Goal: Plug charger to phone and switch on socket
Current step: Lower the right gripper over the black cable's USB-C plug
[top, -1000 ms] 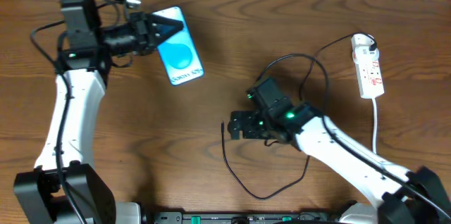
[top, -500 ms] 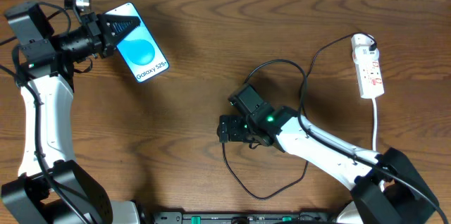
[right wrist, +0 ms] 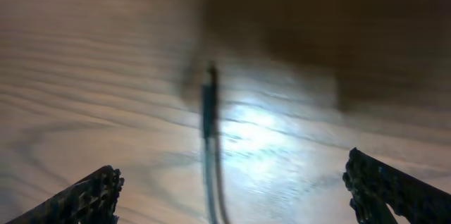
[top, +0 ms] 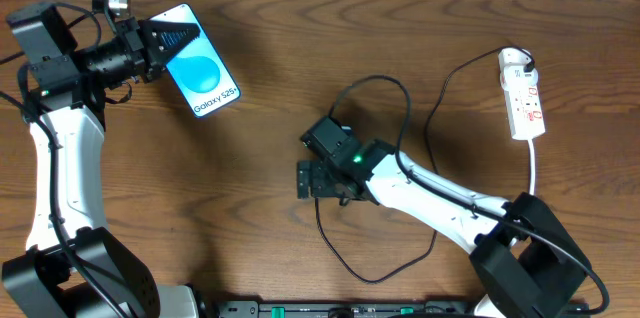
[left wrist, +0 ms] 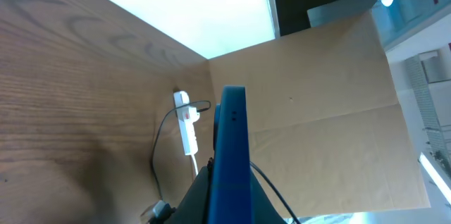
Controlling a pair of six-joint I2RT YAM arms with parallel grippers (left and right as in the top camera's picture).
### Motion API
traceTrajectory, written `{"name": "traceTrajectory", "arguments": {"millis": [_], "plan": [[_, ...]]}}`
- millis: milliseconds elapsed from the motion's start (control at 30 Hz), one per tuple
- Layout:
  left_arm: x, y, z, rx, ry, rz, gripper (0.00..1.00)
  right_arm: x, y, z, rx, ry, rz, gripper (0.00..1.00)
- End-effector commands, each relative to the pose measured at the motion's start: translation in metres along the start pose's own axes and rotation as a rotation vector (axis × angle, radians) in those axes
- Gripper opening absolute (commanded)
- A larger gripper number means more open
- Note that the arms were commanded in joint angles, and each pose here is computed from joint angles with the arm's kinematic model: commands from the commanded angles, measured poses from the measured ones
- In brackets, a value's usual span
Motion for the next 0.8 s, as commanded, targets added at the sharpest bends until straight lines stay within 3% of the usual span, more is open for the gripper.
{"name": "traceTrajectory", "arguments": {"millis": [0,600,767], "plan": [[0.003,0.002,-0.010,0.037,-0.031,0.016,0.07,-0.007,0.004,0.006,0.013,-0.022,-0.058,0.99],[0.003,0.002,-0.010,0.038,-0.031,0.016,0.07,-0.012,-0.026,0.015,0.155,-0.100,-0.033,0.99],[0.003,0.002,-0.010,0.038,-0.031,0.016,0.07,-0.010,-0.028,0.015,0.162,-0.107,-0.028,0.88]]}}
Point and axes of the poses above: each gripper's point midway between its finger pads, its own y axis back along the fingers, its own z axis along the line the jaws close on, x = y × z, the point moved 7 cm from there along y, back along the fingers, and after that the axes turned 12 degrees about -y, right-handed, at the moved point
